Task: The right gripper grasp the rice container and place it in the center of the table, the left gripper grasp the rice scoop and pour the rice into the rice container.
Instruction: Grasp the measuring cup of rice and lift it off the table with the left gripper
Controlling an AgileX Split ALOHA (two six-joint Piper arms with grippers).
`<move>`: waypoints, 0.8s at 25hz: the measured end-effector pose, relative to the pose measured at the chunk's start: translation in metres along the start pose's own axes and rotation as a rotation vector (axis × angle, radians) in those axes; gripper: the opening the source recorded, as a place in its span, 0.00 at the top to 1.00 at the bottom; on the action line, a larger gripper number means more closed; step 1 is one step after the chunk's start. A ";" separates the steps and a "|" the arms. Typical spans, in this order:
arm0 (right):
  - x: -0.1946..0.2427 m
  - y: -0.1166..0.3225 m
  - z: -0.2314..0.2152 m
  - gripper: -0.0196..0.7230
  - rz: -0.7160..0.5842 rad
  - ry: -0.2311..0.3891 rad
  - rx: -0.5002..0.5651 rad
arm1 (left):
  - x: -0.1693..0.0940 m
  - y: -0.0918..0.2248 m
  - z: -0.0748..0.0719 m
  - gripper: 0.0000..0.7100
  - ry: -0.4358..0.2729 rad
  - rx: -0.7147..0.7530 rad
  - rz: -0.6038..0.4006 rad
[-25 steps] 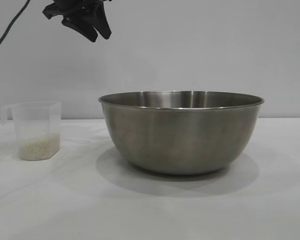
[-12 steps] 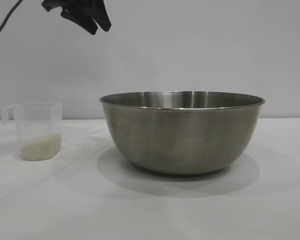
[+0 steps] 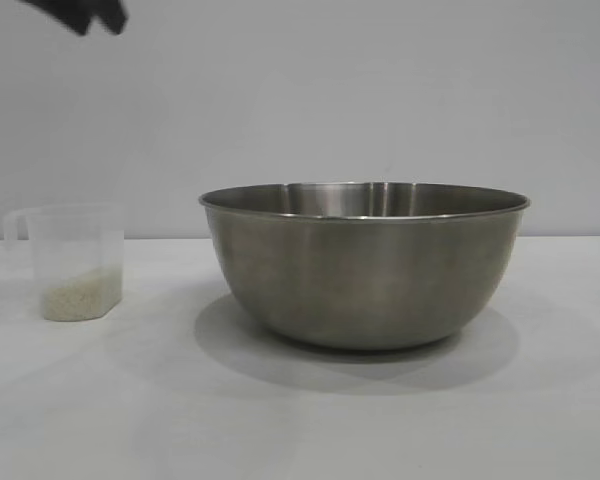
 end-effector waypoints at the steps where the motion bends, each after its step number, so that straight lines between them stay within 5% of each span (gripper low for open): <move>1: 0.000 0.000 0.000 0.62 0.000 0.000 0.000 | -0.006 0.009 0.003 0.68 -0.021 0.031 -0.005; 5: 0.000 0.000 0.000 0.62 0.000 0.000 0.000 | -0.025 0.036 0.002 0.68 -0.037 0.107 -0.025; 9: 0.000 0.000 0.000 0.62 0.000 0.000 0.000 | -0.030 0.036 -0.009 0.68 0.029 0.207 -0.056; 14: 0.000 0.000 0.000 0.62 0.000 0.000 0.000 | -0.033 0.047 -0.015 0.68 0.065 0.054 -0.070; 20: 0.000 0.000 0.000 0.62 0.000 0.000 0.000 | -0.045 0.099 -0.021 0.68 0.087 -0.010 -0.044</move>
Point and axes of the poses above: a point on each arm's last joint axis where the gripper is mounted, x pointing out along that axis toward the gripper, z along the wrist's bending axis when the last joint is at zero, y = z × x, the point moved 6 cm from there along x, pointing out along that axis toward the gripper
